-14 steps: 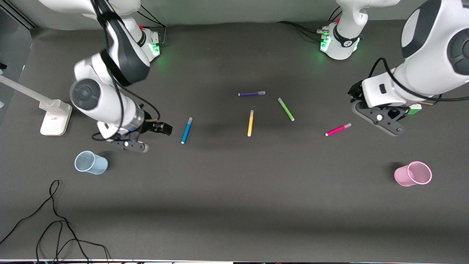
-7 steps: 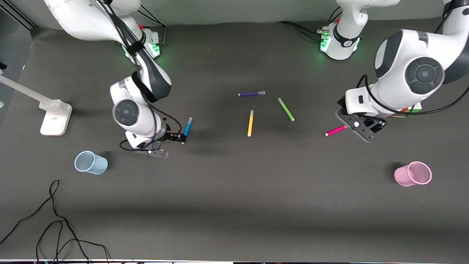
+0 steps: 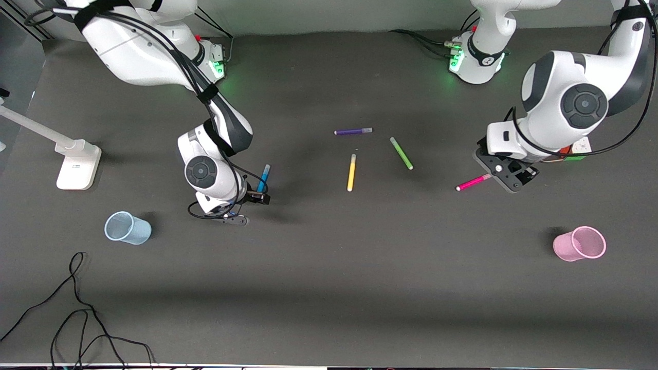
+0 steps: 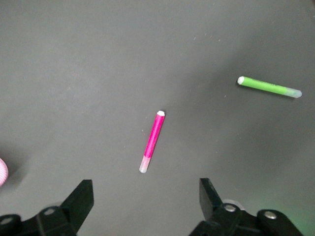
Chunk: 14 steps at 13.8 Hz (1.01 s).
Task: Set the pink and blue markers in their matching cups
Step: 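Lower and close the right gripper on the blue marker while the left grasps pink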
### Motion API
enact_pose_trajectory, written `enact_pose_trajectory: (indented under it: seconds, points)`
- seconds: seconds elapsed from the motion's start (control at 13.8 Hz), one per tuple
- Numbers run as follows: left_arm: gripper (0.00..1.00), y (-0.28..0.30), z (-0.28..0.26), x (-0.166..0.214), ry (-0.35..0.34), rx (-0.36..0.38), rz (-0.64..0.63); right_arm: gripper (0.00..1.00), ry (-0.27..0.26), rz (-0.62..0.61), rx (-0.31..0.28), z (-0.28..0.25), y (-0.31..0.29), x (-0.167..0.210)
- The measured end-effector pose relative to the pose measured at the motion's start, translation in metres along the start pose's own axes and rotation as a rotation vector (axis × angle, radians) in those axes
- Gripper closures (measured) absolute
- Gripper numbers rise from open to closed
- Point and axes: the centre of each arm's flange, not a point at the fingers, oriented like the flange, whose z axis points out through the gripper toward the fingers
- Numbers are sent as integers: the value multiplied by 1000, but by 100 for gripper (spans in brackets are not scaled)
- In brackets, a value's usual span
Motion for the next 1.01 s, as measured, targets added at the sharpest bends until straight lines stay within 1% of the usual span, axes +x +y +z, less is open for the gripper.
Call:
enact_pose_trajectory:
  seconds: [0.14,0.29,0.36,0.51,0.58,0.65,0.72,0.79,0.87,1.01]
  points:
    - [1,-10,3,-9,7,-18,-33,12,-7,7,1,14,3,-5]
    - [1,-13,4,-13,8,-24,-45,22,-13,16,-3,22,6,-10]
    - [1,-14,6,-14,5,-26,-48,22,-15,20,-4,24,7,-11]
    - [0,-13,13,-15,-6,-36,-48,38,-10,23,2,27,7,-12]
    - [0,-11,19,-15,-15,-43,-45,39,-9,23,5,30,8,-13]
    - [1,-9,25,-16,-21,-48,-41,43,-7,24,8,32,8,-13]
    - [1,-8,34,-16,-18,-46,-25,44,-8,24,9,34,8,-13]
    - [2,-8,46,-16,-6,-38,1,50,-5,25,10,33,7,-12]
    - [4,-7,60,-18,9,-26,29,63,-4,26,11,32,7,-12]
    - [4,-2,90,-24,31,-7,82,82,-3,28,12,31,8,-12]
